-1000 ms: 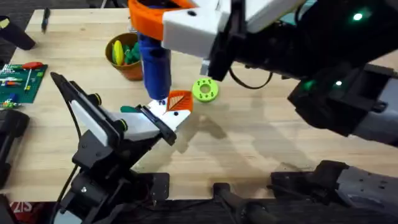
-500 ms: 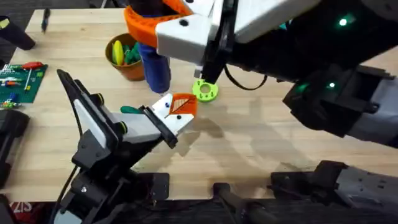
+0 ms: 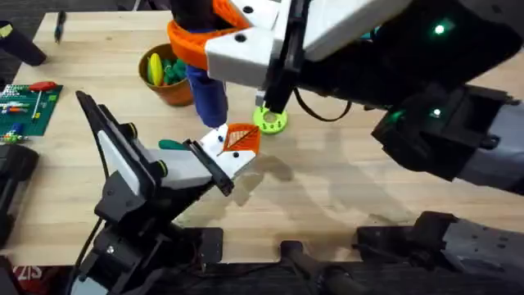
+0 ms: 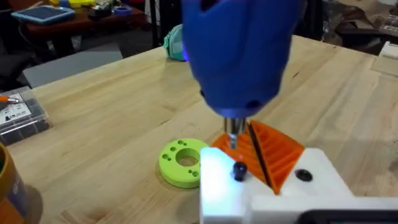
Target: Pick up the gripper from the table and insert it into the empty holder that is missing its gripper. Then pick up a screw, insert it into the mounting hole, and use the screwdriver to tighten it. Finally, clean up the table by picking up the vegetable and placing it into the bucket.
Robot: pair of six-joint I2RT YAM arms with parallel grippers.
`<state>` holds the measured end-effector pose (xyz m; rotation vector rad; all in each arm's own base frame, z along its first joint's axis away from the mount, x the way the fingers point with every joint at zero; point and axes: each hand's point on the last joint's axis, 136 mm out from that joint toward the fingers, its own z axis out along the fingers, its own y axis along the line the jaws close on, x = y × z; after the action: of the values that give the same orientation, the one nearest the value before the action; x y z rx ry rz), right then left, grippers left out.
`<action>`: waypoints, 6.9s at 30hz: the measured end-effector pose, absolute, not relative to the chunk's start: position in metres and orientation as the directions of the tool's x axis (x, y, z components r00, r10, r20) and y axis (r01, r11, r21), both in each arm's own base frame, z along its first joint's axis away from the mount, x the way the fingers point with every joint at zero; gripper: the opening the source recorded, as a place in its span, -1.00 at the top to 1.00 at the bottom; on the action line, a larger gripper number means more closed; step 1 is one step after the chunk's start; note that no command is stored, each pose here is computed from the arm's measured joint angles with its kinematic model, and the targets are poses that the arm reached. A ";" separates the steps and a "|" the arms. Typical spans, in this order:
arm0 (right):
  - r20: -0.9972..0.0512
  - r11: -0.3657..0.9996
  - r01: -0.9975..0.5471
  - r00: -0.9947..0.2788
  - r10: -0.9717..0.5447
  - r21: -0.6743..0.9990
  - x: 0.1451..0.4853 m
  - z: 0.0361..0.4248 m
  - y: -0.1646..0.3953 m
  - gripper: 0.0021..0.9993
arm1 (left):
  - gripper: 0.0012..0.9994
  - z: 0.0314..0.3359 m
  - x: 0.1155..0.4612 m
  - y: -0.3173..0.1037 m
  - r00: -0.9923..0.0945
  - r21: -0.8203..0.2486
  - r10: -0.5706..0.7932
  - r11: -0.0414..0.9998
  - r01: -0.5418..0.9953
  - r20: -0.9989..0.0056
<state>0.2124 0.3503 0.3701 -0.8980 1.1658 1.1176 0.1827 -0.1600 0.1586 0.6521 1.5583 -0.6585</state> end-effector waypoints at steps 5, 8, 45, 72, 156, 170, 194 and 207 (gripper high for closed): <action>-0.982 0.222 -0.975 0.025 0.188 0.018 0.210 0.369 0.351 0.94 | 0.99 0.159 0.183 -0.160 -0.080 -0.038 0.031 0.676 0.736 -0.996; -0.984 0.204 -0.979 0.017 0.178 0.019 0.208 0.367 0.352 0.94 | 0.99 0.159 0.183 -0.160 -0.079 -0.038 0.031 0.676 0.736 -0.996; -0.987 0.175 -0.984 0.053 0.153 -0.025 0.199 0.362 0.357 0.94 | 0.99 0.159 0.183 -0.160 -0.080 -0.038 0.031 0.676 0.736 -0.996; -0.989 0.180 -0.983 0.072 0.126 -0.048 0.200 0.356 0.358 0.94 | 0.99 0.159 0.182 -0.160 -0.080 -0.038 0.031 0.674 0.738 -0.996; -0.993 0.180 -0.983 0.058 0.106 -0.039 0.200 0.350 0.358 0.94 | 0.99 0.159 0.182 -0.160 -0.080 -0.038 0.031 0.673 0.739 -0.996; -0.990 0.179 -0.983 0.073 0.119 -0.051 0.200 0.353 0.358 0.94 | 0.99 0.159 0.182 -0.160 -0.080 -0.041 0.028 0.673 0.738 -0.996; -0.975 0.180 -0.979 0.128 0.180 -0.095 0.192 0.375 0.351 0.94 | 0.99 0.159 0.182 -0.160 -0.081 -0.041 0.028 0.673 0.738 -0.996; -0.983 0.178 -0.981 0.103 0.152 -0.075 0.194 0.366 0.353 0.94 | 0.99 0.159 0.182 -0.160 -0.081 -0.041 0.028 0.673 0.738 -0.996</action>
<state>0.1941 0.3528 0.3665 -1.0086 1.1039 1.0908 0.1822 -0.1604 0.1589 0.6521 1.5577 -0.6640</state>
